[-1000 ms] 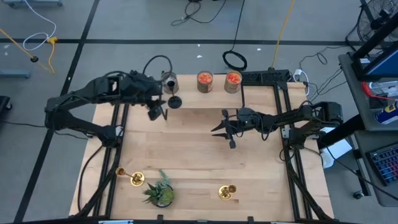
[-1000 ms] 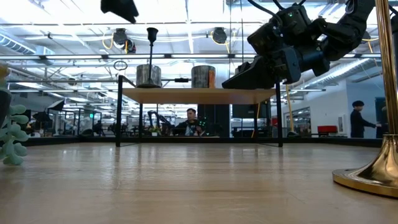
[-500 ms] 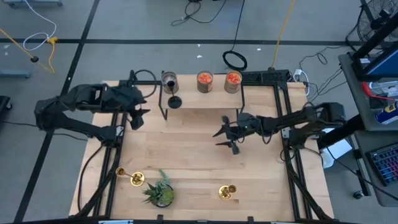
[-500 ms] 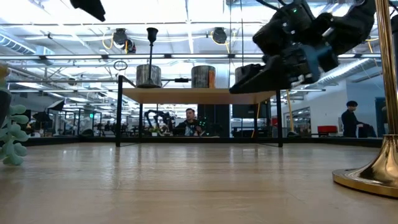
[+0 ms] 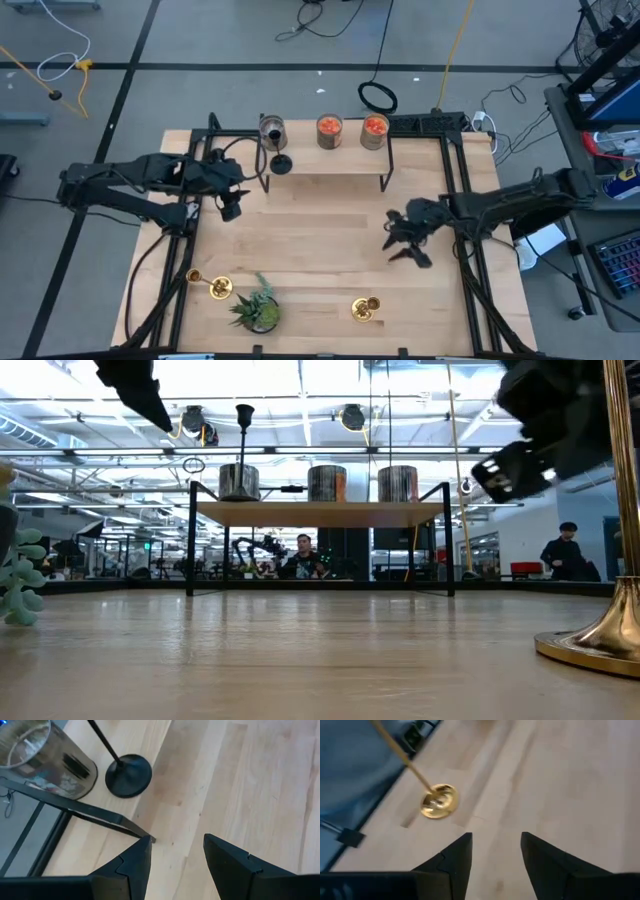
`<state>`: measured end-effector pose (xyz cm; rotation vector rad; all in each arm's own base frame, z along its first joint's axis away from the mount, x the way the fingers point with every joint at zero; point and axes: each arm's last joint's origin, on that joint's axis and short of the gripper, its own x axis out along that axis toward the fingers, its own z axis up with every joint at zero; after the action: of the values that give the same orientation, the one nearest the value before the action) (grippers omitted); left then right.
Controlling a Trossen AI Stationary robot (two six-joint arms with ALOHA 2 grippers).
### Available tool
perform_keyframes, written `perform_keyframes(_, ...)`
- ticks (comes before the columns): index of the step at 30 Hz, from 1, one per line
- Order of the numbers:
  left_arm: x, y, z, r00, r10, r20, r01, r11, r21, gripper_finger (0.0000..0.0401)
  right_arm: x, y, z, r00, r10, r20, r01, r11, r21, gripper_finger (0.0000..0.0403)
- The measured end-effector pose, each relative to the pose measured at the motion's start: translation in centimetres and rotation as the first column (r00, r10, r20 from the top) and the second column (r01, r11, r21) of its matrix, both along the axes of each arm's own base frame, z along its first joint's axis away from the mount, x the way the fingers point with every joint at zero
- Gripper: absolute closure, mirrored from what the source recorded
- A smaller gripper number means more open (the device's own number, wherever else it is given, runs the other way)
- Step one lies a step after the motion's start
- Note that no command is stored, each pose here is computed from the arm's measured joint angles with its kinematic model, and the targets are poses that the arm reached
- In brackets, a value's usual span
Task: Pick & Place candle stick holders
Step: Put the right golden candle holder aligned with the brown scented candle on the shelf
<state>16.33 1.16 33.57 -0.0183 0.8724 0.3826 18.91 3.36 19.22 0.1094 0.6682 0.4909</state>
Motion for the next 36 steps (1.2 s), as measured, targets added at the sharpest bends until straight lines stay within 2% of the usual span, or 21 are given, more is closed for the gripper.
perform_keyframes(4, 0.1, 0.0, 0.0, 1.0, 0.017, 0.013, -0.016, 1.0, -0.012, 0.0212, -0.3, 2.0, -1.1, 0.985, 0.076, 0.158, -0.084, 0.995, 0.044, 0.0242)
perform_keyframes(8, 0.1, 0.0, 0.1, 0.999, 0.017, 0.034, -0.017, 1.0, -0.013, 0.0212, -0.3, 3.4, -1.5, 0.909, 0.126, 0.398, -0.163, 0.985, 0.059, 0.0239)
perform_keyframes(12, 0.3, 0.0, 0.3, 0.998, 0.016, 0.056, -0.015, 1.0, -0.013, 0.0212, 0.1, 4.2, -1.4, 0.852, 0.105, 0.512, -0.18, 0.979, 0.099, 0.0236)
perform_keyframes(18, 0.3, 0.0, 0.3, 0.998, 0.016, 0.057, -0.015, 1.0, -0.012, 0.0212, 1.8, 5.6, -1.4, 0.867, 0.116, 0.484, -0.198, 0.973, 0.121, 0.0235)
perform_keyframes(23, 0.3, 0.0, 0.3, 0.999, -0.016, 0.043, 0.016, 1.0, 0.014, 0.0212, 3.9, 6.8, -0.8, 0.846, 0.204, 0.492, -0.297, 0.947, 0.118, 0.0235)
perform_keyframes(28, 0.3, 0.0, 0.3, 0.998, -0.047, 0.029, 0.046, 0.998, 0.039, 0.0212, 6.2, 7.8, -0.4, 0.848, 0.225, 0.48, -0.325, 0.936, 0.136, 0.0235)
perform_keyframes(36, 0.3, 0.0, 0.3, 0.994, -0.112, -0.004, 0.112, 0.989, 0.093, 0.0212, 7.7, 9.8, -0.4, 0.84, 0.258, 0.478, -0.359, 0.924, 0.133, 0.0236)
